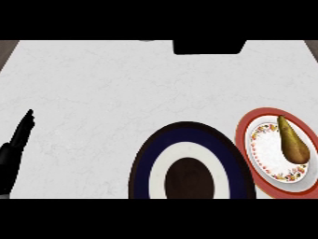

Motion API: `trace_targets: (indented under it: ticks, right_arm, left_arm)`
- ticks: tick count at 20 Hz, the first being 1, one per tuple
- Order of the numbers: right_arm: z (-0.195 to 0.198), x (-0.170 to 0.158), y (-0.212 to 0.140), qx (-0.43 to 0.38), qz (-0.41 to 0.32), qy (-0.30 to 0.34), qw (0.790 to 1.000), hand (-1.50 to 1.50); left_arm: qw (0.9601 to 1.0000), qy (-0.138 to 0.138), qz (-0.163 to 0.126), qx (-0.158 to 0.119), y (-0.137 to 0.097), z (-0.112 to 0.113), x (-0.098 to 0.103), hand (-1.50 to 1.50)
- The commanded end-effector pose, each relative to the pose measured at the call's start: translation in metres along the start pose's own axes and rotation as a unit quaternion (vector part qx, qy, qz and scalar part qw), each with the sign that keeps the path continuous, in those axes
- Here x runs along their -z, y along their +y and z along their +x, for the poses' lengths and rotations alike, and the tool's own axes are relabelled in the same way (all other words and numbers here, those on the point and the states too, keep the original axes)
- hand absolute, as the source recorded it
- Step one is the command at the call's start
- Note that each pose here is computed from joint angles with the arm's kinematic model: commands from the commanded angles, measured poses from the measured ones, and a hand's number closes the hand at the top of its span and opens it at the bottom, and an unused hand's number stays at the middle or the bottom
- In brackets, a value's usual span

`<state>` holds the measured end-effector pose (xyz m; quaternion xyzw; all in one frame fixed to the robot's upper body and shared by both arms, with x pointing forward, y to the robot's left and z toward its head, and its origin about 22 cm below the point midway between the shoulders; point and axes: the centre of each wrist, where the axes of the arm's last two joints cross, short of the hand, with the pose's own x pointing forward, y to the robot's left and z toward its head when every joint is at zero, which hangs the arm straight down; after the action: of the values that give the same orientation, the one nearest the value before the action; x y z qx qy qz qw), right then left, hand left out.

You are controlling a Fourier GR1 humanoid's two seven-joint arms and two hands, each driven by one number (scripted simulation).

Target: Pick the pear from the plate and place it in the plate

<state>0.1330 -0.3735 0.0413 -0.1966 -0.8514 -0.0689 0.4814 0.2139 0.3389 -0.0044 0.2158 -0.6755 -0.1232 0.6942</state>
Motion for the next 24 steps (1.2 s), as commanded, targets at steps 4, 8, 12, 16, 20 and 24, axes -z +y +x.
trace_targets:
  ticks: [4, 8, 12, 16, 20, 24]
  right_arm:
    - [0.03, 0.022, -0.037, -0.162, 0.084, 0.095, 0.979, -1.5]
    - [0.028, 0.034, -0.017, -0.199, 0.102, 0.145, 0.964, -1.5]
    - [0.039, 0.062, -0.01, -0.234, 0.142, 0.193, 0.942, -1.5]
    - [0.012, 0.058, -0.014, -0.246, 0.183, 0.228, 0.924, -1.5]
    - [0.002, 0.079, -0.022, -0.284, 0.22, 0.256, 0.898, -1.5]
    - [-0.013, 0.078, -0.004, -0.322, 0.258, 0.266, 0.871, -1.5]
  left_arm:
    - [0.9999, -0.004, -0.011, -0.005, -0.005, -0.006, -0.01, 0.0]
    - [0.9999, -0.009, -0.008, 0.01, -0.002, 0.007, 0.007, 0.0]
    - [0.9998, -0.013, -0.013, 0.001, -0.006, 0.003, 0.002, 0.0]
    - [0.9998, -0.011, -0.015, 0.005, 0.003, 0.005, 0.002, 0.0]
    - [0.9999, -0.008, -0.005, 0.005, -0.001, 0.001, -0.005, 0.0]
    - [0.9999, -0.013, -0.012, -0.001, -0.016, 0.004, 0.014, 0.0]
